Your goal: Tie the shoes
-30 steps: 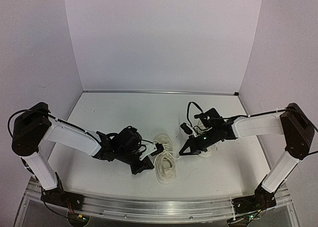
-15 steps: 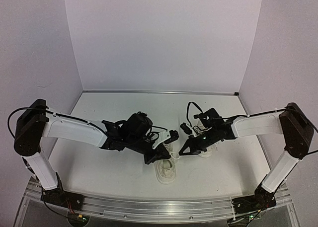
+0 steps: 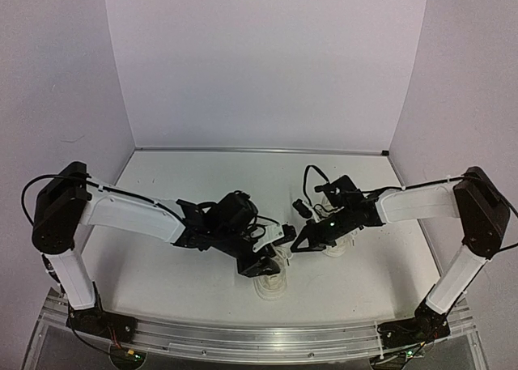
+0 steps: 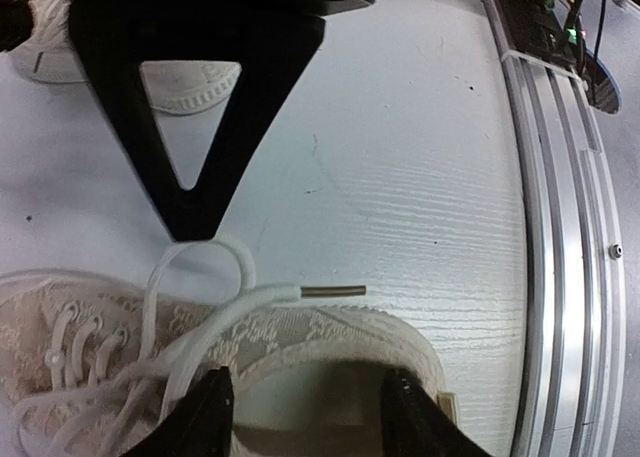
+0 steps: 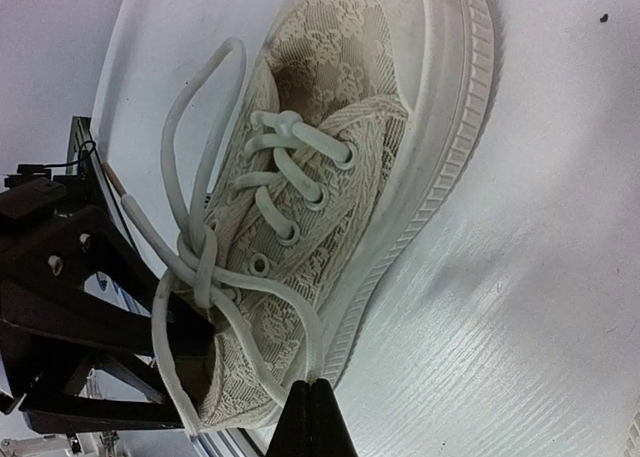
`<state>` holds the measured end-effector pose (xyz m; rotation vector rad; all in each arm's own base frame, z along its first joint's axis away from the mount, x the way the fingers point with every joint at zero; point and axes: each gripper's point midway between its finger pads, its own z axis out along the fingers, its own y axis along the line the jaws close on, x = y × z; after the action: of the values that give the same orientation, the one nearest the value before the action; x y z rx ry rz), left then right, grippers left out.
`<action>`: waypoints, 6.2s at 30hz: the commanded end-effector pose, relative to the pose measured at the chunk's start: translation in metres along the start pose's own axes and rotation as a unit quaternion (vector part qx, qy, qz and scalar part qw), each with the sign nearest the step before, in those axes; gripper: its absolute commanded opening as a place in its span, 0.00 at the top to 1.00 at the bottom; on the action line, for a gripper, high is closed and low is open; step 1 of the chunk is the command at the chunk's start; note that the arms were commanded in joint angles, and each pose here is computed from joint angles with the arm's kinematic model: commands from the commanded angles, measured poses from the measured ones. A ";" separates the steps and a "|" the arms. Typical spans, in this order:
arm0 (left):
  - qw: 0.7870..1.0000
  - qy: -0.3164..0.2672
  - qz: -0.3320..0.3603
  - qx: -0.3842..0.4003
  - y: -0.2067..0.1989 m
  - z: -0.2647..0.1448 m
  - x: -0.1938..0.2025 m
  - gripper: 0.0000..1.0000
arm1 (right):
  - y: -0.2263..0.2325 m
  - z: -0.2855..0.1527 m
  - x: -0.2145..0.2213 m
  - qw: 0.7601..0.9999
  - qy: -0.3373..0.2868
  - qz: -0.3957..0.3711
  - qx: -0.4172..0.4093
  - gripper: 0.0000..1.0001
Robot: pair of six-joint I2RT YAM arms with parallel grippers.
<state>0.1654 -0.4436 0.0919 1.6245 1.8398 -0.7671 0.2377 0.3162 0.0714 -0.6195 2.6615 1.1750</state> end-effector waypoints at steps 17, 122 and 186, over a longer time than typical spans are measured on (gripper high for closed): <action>0.993 -0.009 0.076 -0.084 0.062 -0.078 -0.002 0.43 | -0.007 -0.004 -0.029 0.998 -0.010 -0.059 0.016 0.64; 0.964 -0.019 0.259 -0.050 0.015 -0.017 -0.020 0.57 | 0.025 0.026 -0.023 0.991 0.046 -0.123 0.021 1.00; 0.991 -0.122 0.000 -0.056 0.111 -0.073 -0.031 0.47 | 0.052 0.014 -0.046 0.990 0.011 -0.143 -0.007 1.00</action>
<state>0.2750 -0.3856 0.1371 1.3297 1.8047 -0.7880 0.2513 0.3578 0.0798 -0.9541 2.5821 1.0594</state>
